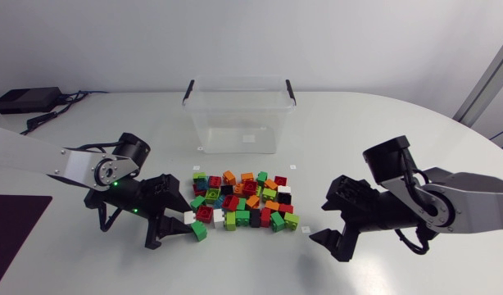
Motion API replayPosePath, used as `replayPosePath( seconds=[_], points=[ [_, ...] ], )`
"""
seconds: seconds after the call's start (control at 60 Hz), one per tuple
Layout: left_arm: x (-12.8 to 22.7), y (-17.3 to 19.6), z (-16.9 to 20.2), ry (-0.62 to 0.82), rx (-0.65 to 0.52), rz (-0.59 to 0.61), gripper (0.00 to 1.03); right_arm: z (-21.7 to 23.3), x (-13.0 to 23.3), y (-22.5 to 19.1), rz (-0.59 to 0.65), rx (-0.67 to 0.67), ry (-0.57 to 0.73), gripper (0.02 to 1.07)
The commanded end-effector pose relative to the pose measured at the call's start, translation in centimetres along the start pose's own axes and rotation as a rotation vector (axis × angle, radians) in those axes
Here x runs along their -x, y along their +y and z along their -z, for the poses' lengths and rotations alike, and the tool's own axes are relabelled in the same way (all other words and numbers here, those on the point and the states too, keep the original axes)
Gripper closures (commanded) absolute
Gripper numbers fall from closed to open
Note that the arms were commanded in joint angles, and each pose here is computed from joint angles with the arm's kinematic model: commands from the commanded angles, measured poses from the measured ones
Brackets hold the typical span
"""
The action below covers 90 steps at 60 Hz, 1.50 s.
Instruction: Place the duplo bricks in the container
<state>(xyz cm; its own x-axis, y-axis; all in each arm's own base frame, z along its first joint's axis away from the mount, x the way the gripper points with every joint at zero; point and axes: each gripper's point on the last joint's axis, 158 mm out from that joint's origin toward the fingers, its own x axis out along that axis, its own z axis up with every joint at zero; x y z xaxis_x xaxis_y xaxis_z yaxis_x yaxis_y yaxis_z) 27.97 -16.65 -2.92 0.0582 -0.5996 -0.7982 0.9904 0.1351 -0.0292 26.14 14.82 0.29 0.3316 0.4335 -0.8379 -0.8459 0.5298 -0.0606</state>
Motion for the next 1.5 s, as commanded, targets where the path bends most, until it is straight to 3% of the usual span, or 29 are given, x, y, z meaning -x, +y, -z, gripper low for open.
replayPosePath(
  seconds=[0.0, 0.467, 0.817, 0.983, 1.3, 1.483],
  points=[
    [-0.4, -0.2, -0.2, -0.011, -0.035, 0.02, 0.52, -0.5, -0.5, 0.0, -0.013, 0.026, -0.003, 0.07],
    [0.8, 0.1, 1.2, -0.008, -0.029, -0.001, 0.52, -0.5, -1.1, 0.2, -0.026, 0.038, 0.006, 0.07],
    [0.3, 0.0, -0.1, -0.032, -0.032, 0.019, 0.54, -0.9, -1.8, 0.8, -0.049, 0.058, 0.019, 0.07],
    [1.0, -0.4, -0.8, -0.061, 0.007, 0.076, 0.65, -1.8, -2.4, 0.5, -0.054, 0.07, 0.016, 0.07],
    [1.2, -1.5, 0.2, -0.051, 0.005, 0.095, 0.66, -3.2, -3.8, 0.2, -0.053, 0.073, 0.026, 0.17],
    [1.8, -1.8, 0.4, -0.053, 0.009, 0.085, 0.67, -2.9, -4.9, 0.7, -0.061, 0.078, 0.056, 0.41]
  ],
)
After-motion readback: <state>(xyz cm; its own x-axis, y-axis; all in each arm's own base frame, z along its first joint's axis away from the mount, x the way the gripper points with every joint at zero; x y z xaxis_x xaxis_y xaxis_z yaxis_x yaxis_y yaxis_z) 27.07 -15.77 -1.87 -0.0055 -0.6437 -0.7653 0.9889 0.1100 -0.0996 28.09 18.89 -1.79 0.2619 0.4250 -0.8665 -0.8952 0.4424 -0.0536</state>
